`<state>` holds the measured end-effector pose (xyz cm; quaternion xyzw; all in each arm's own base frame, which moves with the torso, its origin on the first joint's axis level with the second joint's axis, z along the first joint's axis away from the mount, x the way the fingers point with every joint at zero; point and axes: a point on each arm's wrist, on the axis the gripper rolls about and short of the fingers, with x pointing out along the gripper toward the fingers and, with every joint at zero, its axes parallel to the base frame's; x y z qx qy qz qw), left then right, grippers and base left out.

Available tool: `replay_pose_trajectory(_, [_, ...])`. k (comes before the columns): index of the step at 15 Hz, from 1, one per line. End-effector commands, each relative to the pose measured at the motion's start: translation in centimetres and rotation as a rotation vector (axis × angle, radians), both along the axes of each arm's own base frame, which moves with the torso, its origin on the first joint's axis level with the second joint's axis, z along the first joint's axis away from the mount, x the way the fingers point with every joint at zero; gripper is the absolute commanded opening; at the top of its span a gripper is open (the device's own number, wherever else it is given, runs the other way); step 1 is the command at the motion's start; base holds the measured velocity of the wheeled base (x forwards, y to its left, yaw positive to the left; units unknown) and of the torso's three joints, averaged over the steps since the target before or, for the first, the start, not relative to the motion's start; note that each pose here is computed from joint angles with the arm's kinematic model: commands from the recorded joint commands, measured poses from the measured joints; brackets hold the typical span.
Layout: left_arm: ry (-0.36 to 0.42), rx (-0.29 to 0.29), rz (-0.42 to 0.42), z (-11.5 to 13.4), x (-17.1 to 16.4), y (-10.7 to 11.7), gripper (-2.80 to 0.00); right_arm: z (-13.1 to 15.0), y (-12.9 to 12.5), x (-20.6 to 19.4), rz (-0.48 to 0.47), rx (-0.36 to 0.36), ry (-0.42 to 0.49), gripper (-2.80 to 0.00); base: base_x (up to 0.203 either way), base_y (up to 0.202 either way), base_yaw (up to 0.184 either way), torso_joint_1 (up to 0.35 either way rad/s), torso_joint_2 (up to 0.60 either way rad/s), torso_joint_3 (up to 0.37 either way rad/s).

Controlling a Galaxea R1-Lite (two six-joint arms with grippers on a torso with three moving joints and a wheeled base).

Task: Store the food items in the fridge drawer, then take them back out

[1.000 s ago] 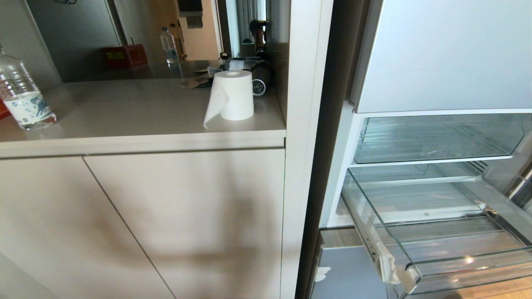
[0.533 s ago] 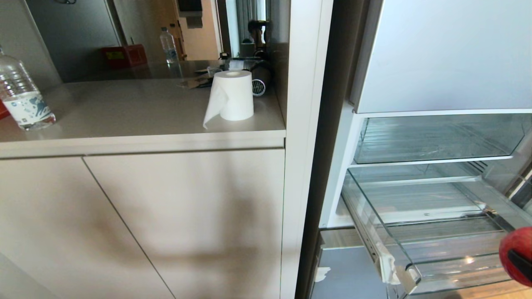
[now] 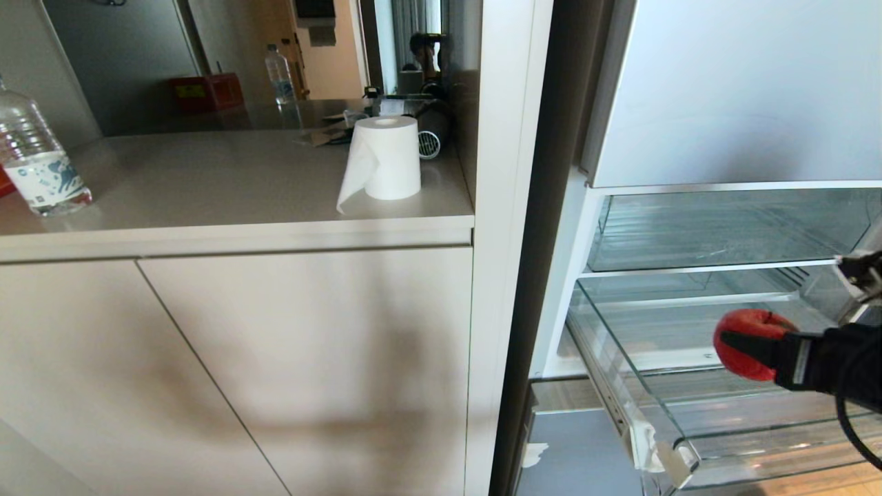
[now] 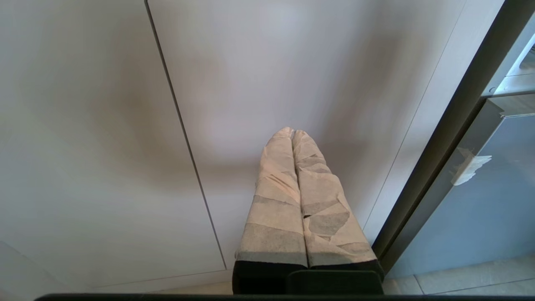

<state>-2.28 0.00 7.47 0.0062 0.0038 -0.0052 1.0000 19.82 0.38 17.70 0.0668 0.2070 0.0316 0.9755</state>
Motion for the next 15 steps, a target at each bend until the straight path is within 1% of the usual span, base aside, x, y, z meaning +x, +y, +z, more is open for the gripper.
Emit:
replay_pose_trajectory(1, [0.002, 0.000, 0.000, 0.0, 0.0, 0.0, -2.80, -3.1, 0.1, 4.7, 0.005, 0.003, 0.116, -2.80, 0.000, 0.000, 0.000, 0.000, 0.00, 0.000])
replay_pose_trajectory(5, [0.002, 0.000, 0.000, 0.0, 0.0, 0.0, -2.80, -5.7, 0.3, 9.7, 0.013, 0.002, 0.128, -2.80, 0.000, 0.000, 0.000, 0.000, 0.00, 0.000])
replay_pose_trajectory(7, [0.002, 0.000, 0.000, 0.0, 0.0, 0.0, -2.80, -7.2, 0.3, 11.6, 0.014, 0.001, 0.101, -2.80, 0.000, 0.000, 0.000, 0.000, 0.00, 0.000])
replay_pose_trajectory(9, [0.002, 0.000, 0.000, 0.0, 0.0, 0.0, -2.80, -8.2, 0.3, 12.7, 0.011, 0.005, 0.072, -2.80, 0.000, 0.000, 0.000, 0.000, 0.00, 0.000])
replay_pose_trajectory(11, [0.002, 0.000, 0.000, 0.0, 0.0, 0.0, -2.80, -8.5, 0.3, 12.9, 0.011, 0.006, 0.073, -2.80, 0.000, 0.000, 0.000, 0.000, 0.00, 0.000])
replay_pose_trajectory(12, [0.002, 0.000, 0.000, 0.0, 0.0, 0.0, -2.80, -8.4, 0.3, 12.8, 0.009, 0.006, 0.069, 0.00, 0.000, 0.000, 0.000, 0.000, 0.00, 0.000])
replay_pose_trajectory(15, [0.002, 0.000, 0.000, 0.0, 0.0, 0.0, -2.80, -8.8, 0.3, 12.7, 0.008, 0.012, 0.082, 0.00, 0.000, 0.000, 0.000, 0.000, 0.00, 0.000])
